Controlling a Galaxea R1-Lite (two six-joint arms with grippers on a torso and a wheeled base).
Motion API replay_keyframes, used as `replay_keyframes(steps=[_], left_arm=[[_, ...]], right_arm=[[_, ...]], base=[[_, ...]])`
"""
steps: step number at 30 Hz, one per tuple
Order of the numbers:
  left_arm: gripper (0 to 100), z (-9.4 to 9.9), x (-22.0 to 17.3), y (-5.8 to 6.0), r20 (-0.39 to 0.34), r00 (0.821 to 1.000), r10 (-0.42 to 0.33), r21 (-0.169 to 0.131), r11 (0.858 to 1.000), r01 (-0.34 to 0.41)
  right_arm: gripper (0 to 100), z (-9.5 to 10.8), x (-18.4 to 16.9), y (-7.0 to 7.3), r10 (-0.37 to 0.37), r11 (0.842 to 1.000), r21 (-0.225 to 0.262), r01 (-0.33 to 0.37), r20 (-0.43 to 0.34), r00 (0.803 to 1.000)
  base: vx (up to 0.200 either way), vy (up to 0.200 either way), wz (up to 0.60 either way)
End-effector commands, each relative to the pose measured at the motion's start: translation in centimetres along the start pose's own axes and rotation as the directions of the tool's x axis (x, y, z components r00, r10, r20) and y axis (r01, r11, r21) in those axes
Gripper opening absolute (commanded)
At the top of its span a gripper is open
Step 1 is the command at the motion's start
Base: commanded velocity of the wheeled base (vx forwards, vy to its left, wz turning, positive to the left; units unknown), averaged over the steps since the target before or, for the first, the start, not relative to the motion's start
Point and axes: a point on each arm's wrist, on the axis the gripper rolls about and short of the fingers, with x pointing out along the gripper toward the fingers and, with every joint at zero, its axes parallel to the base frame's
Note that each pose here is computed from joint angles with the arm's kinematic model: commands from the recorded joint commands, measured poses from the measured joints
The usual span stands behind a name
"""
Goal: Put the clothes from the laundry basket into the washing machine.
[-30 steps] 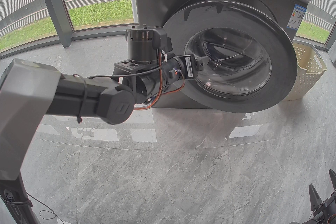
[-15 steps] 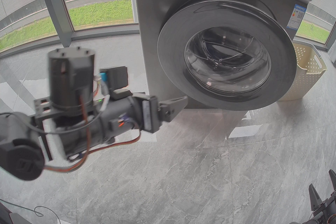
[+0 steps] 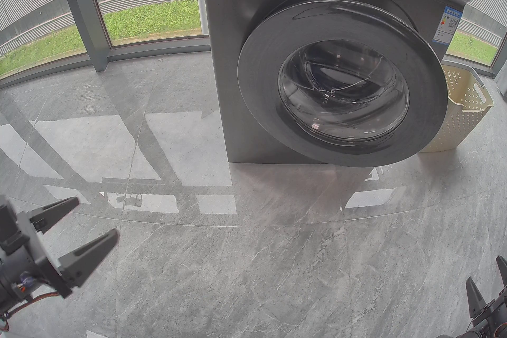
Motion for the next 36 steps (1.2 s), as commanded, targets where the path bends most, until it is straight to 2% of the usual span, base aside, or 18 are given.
replay_keyframes(steps=[1,3,5,7,9,11,12,14,16,22,23,24,25,27,28,29,34,36], left_arm=[[100,-5.1,-7.3,1.6,0.128,0.970,0.206,0.017,0.978,-0.210],[100,-6.5,-8.0,1.7,0.124,0.962,0.241,0.016,0.969,-0.245],[100,-8.0,-8.6,1.8,0.125,0.948,0.293,0.019,0.954,-0.298],[100,-8.6,-8.7,1.8,0.126,0.943,0.309,0.020,0.949,-0.314],[100,-9.1,-9.0,1.7,0.146,0.924,0.353,0.013,0.933,-0.359],[100,-9.8,-9.2,1.6,0.164,0.898,0.407,0.008,0.910,-0.414],[100,-10.1,-9.3,1.5,0.165,0.893,0.420,0.009,0.904,-0.427],[100,-11.4,-9.6,1.5,0.131,0.877,0.461,0.010,0.884,-0.467],[100,-12.1,-9.7,1.5,0.057,0.874,0.483,-0.002,0.875,-0.484],[100,-11.9,-9.7,1.6,0.082,0.851,0.519,-0.013,0.854,-0.520],[100,-12.0,-9.7,1.5,0.091,0.837,0.539,-0.007,0.841,-0.541],[100,-12.0,-9.8,1.3,0.105,0.808,0.580,-0.002,0.813,-0.583],[100,-12.1,-9.8,1.3,0.111,0.802,0.588,-0.004,0.807,-0.591],[100,-12.2,-9.9,1.3,0.118,0.809,0.576,-0.006,0.815,-0.579],[100,-12.3,-10.0,1.2,0.135,0.821,0.555,0.002,0.829,-0.560],[100,-12.3,-10.1,1.1,0.151,0.824,0.546,0.003,0.833,-0.553],[100,-12.4,-10.1,1.1,0.148,0.826,0.544,0.014,0.834,-0.552],[100,-12.4,-10.1,1.1,0.146,0.832,0.535,0.010,0.840,-0.542]], right_arm=[[100,-0.5,0.0,0.0,0.001,1.000,0.000,-0.001,-0.002,1.000],[100,-0.5,0.0,0.0,0.001,1.000,0.000,-0.001,-0.002,1.000],[100,-0.5,0.0,0.0,0.001,1.000,-0.001,-0.001,-0.002,1.000],[100,-0.5,0.0,0.0,0.001,1.000,-0.001,-0.001,-0.002,1.000],[100,-0.5,0.0,0.0,0.001,1.000,-0.001,-0.001,-0.002,1.000],[100,-0.5,0.0,0.0,0.001,1.000,-0.001,-0.001,-0.002,1.000],[100,-0.5,0.0,0.0,0.001,1.000,-0.001,-0.001,-0.002,1.000],[100,-0.5,0.0,0.0,0.001,1.000,-0.003,-0.001,-0.004,1.000],[100,-0.5,0.0,0.0,-0.001,1.000,-0.003,0.001,-0.004,1.000],[100,-0.5,0.0,0.0,-0.008,1.000,-0.001,0.008,-0.004,1.000],[100,-0.5,0.0,0.0,-0.008,1.000,-0.001,0.008,-0.004,1.000],[100,-0.5,0.0,0.0,-0.008,1.000,-0.003,0.008,-0.004,1.000],[100,-0.5,0.0,0.0,-0.008,1.000,-0.001,0.008,-0.005,1.000],[100,-0.5,0.0,0.0,-0.007,1.000,0.000,0.007,-0.004,1.000],[100,-0.5,0.0,0.0,-0.005,1.000,0.000,0.005,-0.002,1.000],[100,-0.5,0.0,0.0,-0.005,1.000,0.002,0.005,-0.002,1.000],[100,-0.5,0.0,0.0,0.001,1.000,-0.004,-0.001,-0.001,1.000],[100,-0.4,0.0,0.0,0.002,1.000,-0.002,-0.002,0.015,1.000]], base=[[0.000,0.000,0.00],[0.000,0.000,0.00],[0.000,0.000,0.00],[0.000,0.000,0.00],[0.000,0.000,0.00],[0.000,0.000,0.00],[0.000,0.000,0.00],[0.000,0.000,0.00],[0.000,0.000,0.00],[0.000,0.000,0.00],[0.000,0.000,0.00],[0.000,0.000,0.00],[0.000,0.000,0.00],[0.000,0.000,0.00],[0.000,0.000,0.00],[0.000,0.000,0.00],[0.000,0.000,0.00],[0.000,0.000,0.00]])
